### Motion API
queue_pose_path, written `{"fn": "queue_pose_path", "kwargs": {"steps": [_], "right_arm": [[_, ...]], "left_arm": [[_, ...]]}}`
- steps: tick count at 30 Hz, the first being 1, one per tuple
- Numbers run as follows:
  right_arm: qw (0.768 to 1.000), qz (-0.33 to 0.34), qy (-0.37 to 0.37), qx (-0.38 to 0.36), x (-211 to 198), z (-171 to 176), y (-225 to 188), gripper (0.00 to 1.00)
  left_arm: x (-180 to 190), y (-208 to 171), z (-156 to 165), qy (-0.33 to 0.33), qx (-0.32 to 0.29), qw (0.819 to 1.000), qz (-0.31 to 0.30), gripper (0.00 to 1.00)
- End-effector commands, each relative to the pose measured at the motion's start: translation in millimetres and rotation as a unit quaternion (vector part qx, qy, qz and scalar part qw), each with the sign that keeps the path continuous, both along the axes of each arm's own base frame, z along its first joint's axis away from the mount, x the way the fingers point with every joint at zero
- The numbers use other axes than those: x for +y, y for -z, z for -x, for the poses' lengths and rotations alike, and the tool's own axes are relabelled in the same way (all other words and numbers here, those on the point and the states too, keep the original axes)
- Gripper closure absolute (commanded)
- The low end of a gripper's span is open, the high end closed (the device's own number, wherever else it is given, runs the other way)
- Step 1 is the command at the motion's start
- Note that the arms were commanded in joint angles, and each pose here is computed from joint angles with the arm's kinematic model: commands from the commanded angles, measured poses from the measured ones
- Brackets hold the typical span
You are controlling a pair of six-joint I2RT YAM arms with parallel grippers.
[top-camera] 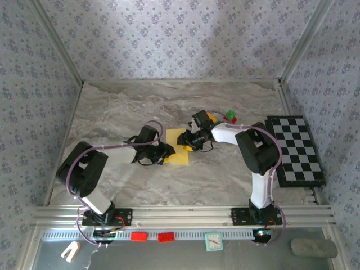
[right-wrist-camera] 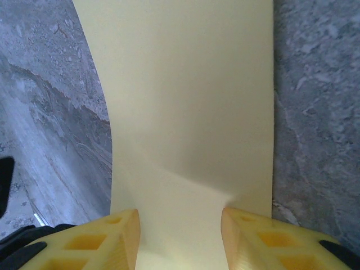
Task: Fold a paper plane with a square sheet of paper (pick it up from the middle)
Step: Third fold the triangle at the center of the table.
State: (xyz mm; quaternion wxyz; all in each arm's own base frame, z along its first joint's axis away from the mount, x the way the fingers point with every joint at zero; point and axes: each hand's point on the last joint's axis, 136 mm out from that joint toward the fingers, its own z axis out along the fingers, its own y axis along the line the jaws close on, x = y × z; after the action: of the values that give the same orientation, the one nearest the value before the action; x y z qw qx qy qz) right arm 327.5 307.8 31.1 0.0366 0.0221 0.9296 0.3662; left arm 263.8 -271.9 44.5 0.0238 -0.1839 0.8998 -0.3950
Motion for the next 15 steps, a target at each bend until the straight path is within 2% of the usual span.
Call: {"fn": "queue_pose_path", "kwargs": {"steps": [1,3,10,15], "right_arm": [[0.997,0.055,0.01,0.047,-20,18,44,0.54],[0.997,0.054,0.009,0.046,-19,18,43,0.54],[0.998,0.05,0.012,0.045,-19,17,44,0.54],[0.998,0.048,0.013,0.041,-19,16,43,0.54]], "left_arm": [[0,-5,-13,0.001,-0.015,1.0,0.013,0.65],[2,-3,-17,-0.002,-0.013,1.0,0.015,0.65],[0,6,-30,-0.028,-0.008,0.999,0.02,0.75],[4,10,-35,-0.037,-0.006,0.999,0.017,0.77]]}}
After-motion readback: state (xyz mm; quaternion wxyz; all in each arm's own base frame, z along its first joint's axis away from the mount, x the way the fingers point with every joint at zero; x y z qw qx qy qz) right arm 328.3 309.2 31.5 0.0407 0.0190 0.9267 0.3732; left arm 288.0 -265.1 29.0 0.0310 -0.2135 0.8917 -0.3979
